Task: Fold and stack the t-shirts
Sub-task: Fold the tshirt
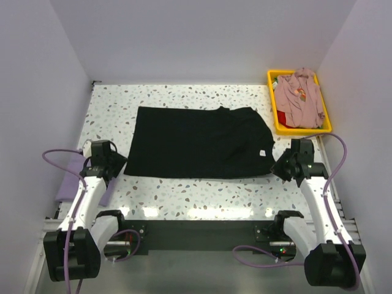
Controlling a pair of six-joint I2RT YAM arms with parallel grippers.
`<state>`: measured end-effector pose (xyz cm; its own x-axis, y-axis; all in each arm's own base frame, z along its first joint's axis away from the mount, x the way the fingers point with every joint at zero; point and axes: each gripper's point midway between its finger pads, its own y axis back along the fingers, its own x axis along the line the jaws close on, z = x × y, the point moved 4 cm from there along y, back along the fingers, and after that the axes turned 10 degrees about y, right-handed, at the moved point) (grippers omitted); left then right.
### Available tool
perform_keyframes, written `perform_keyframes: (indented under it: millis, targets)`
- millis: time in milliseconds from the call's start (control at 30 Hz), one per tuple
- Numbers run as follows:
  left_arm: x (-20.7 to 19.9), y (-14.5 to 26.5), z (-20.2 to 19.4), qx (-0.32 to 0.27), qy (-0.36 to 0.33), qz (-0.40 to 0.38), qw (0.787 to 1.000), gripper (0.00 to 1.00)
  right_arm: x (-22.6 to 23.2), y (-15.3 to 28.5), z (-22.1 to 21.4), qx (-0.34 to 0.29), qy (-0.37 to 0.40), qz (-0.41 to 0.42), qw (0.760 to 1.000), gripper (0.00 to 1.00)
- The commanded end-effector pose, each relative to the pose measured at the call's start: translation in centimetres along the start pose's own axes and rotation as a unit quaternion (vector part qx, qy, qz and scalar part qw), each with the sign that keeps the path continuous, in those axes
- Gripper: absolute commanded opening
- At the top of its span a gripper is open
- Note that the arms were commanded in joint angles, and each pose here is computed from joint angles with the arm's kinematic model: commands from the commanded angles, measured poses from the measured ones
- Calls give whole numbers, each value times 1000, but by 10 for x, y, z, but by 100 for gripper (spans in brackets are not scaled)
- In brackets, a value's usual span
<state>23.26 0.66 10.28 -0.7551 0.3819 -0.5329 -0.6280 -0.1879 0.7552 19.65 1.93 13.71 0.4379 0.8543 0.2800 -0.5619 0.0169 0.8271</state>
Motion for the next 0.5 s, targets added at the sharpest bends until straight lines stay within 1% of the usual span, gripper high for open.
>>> perform_keyframes:
  millis: [0,67,100,133,167,200,233,267,300,333,367,400,433,467]
  targets:
    - [-2,5,10,-23,5,8,1000,55,-3,9,6,3,-3,-22,1000,31]
    - [-12,8,14,-24,-6,-9,1000,64,2,11,15,-4,12,-12,1000,38]
    - [-19,10,17,-26,-10,-21,999,65,5,11,19,-7,21,-6,1000,40]
    - [-38,14,23,-30,-15,-56,998,66,12,10,26,-17,42,18,999,46]
    - [-46,15,27,-33,-23,-68,997,67,19,11,33,-27,54,33,998,48]
    - [-63,19,34,-39,-27,-91,995,67,25,7,38,-25,65,47,996,49]
    - [-75,14,37,-36,-33,-105,993,67,35,5,48,-44,83,77,993,53]
    - [-83,12,39,-36,-40,-109,993,67,50,5,51,-39,91,121,988,54]
    - [-104,14,49,-49,-43,-134,989,67,55,-5,55,-32,92,129,987,55]
    - [-109,1,47,-40,-55,-124,990,67,60,-12,62,-37,89,133,986,55]
    - [-117,-3,46,-41,-75,-121,989,67,69,-12,73,-48,96,137,985,55]
    - [-136,-2,55,-55,-81,-133,986,67,71,-28,76,-34,103,128,986,55]
    - [-140,-18,54,-50,-94,-117,987,67,75,-34,84,-42,105,125,986,55]
    - [-147,-24,54,-52,-112,-114,986,66,84,-35,98,-56,110,130,984,55]
